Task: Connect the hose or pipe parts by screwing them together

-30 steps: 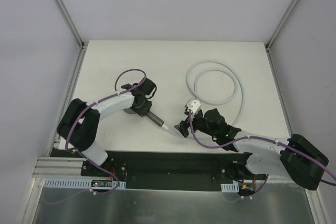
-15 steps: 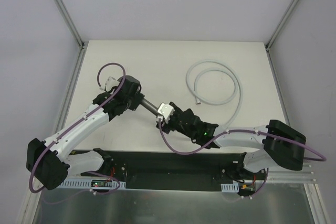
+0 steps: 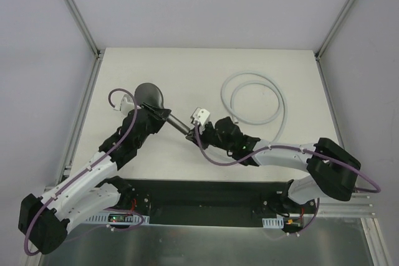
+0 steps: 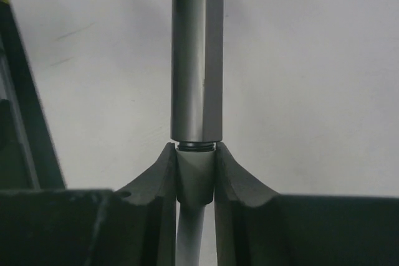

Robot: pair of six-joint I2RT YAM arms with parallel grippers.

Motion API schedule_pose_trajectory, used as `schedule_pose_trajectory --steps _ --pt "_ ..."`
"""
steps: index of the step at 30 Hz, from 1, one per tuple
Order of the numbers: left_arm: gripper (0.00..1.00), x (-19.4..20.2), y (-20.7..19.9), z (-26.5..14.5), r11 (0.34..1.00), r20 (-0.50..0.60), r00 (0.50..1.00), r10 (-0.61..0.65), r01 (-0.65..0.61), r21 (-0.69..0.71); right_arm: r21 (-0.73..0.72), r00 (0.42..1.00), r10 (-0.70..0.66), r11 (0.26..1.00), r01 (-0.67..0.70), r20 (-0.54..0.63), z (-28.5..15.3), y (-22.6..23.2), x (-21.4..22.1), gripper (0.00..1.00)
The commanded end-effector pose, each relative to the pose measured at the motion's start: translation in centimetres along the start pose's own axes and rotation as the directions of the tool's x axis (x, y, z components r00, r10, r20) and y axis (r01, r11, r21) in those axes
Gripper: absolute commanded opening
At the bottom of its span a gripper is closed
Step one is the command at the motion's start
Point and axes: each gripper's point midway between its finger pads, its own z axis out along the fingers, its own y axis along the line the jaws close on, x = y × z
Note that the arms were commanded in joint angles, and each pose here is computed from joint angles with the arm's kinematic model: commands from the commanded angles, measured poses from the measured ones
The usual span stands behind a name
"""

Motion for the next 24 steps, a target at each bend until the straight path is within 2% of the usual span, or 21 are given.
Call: schedule_pose_trajectory --steps 1,2,3,4,5,6,7,10,11,12,14,15,16,17,18,19,20,21,22,23,24 --pt "0.00 1.9 -6.6 -2.6 0.854 0.007 0.986 0.165 -0.146 0.500 -0.376 0.900 0.406 0.868 -0.325 0.159 -0.8 1.5 -5.5 0.01" --pt "0.00 1.9 -6.9 -2.9 0.822 0.028 0.986 0.161 -0.150 0.550 -0.469 0.881 0.446 0.819 -0.331 0.157 -1.4 2.3 -6.4 0.01" --pt "0.00 2.2 -6.8 -3.0 0.804 0.037 0.982 0.186 -0.173 0.568 -0.521 0.827 0.529 0.769 -0.371 0.192 -2.1 1.4 -8.4 0.01" --pt "0.00 2.2 -6.9 -3.2 0.789 0.047 0.981 0.189 -0.180 0.587 -0.558 0.812 0.558 0.735 -0.386 0.172 -2.0 1.4 -8.3 0.01" --pt "0.00 2.2 -6.8 -3.3 0.772 0.064 0.981 0.185 -0.185 0.608 -0.624 0.801 0.561 0.707 -0.333 0.209 -2.9 1.6 -9.9 0.01" --pt "0.00 2.2 -6.8 -3.4 0.760 0.078 0.978 0.192 -0.198 0.619 -0.642 0.782 0.591 0.681 -0.353 0.197 -3.0 1.0 -10.1 0.01" --pt "0.00 2.3 -6.4 -3.1 0.761 0.084 0.978 0.193 -0.203 0.616 -0.671 0.766 0.629 0.626 -0.397 0.133 -2.9 1.3 -9.5 0.01" --pt "0.00 2.3 -6.3 -2.6 0.765 0.103 0.971 0.215 -0.233 0.600 -0.670 0.751 0.653 0.601 -0.435 0.098 -2.3 0.7 -9.0 0.01" --pt "0.00 2.0 -6.6 -2.6 0.767 0.111 0.970 0.216 -0.239 0.596 -0.656 0.746 0.658 0.608 -0.448 0.100 -2.1 0.5 -8.7 0.07" --pt "0.00 2.1 -6.0 -2.2 0.793 0.096 0.970 0.223 -0.238 0.561 -0.632 0.741 0.665 0.613 -0.473 0.090 -2.0 0.3 -7.7 0.27" --pt "0.00 1.1 -6.3 -1.7 0.829 0.108 0.972 0.207 -0.233 0.508 -0.550 0.755 0.645 0.675 -0.492 0.118 -1.6 -0.8 -6.5 0.44" --pt "0.00 0.9 -6.2 -1.6 0.842 0.107 0.973 0.207 -0.232 0.487 -0.508 0.769 0.629 0.703 -0.499 0.115 -1.5 -1.0 -5.4 0.60" --pt "0.00 1.0 -5.3 -1.2 0.864 0.095 0.971 0.221 -0.240 0.443 -0.478 0.783 0.605 0.735 -0.481 0.144 -2.0 -1.4 -5.8 0.67" --pt "0.00 0.2 -5.7 -1.2 0.874 0.118 0.972 0.202 -0.234 0.426 -0.382 0.813 0.562 0.792 -0.477 0.149 -1.6 -2.4 -4.4 0.72" --pt "0.00 0.0 -5.7 -1.3 0.884 0.120 0.974 0.193 -0.225 0.410 -0.344 0.831 0.536 0.816 -0.464 0.150 -1.6 -2.4 -3.9 0.81" --pt "0.00 -0.3 -5.6 -1.2 0.895 0.118 0.973 0.197 -0.228 0.384 -0.311 0.847 0.501 0.845 -0.435 0.176 -2.3 -2.6 -4.4 0.83" --pt "0.00 -0.7 -5.1 -1.1 0.911 0.126 0.973 0.194 -0.226 0.346 -0.213 0.870 0.472 0.873 -0.439 0.141 -2.1 -3.3 -2.8 0.84" --pt "0.00 -0.9 -4.9 -1.0 0.925 0.121 0.976 0.183 -0.213 0.316 -0.179 0.918 0.377 0.919 -0.352 0.126 -2.1 -2.6 -2.3 0.85" --pt "0.00 -1.4 -5.4 -1.1 0.932 0.126 0.977 0.172 -0.202 0.300 -0.139 0.942 0.300 0.950 -0.280 0.152 -2.4 -2.8 -4.0 0.85" --pt "0.00 -1.6 -4.0 -0.7 0.953 0.122 0.976 0.178 -0.202 0.224 -0.027 0.965 0.252 0.968 -0.251 0.073 -2.4 -3.5 -2.0 0.85" --pt "0.00 -1.8 -3.9 -0.7 0.960 0.124 0.979 0.164 -0.187 0.208 -0.020 0.989 0.138 0.990 -0.138 0.060 -2.5 -2.2 -2.5 0.86"
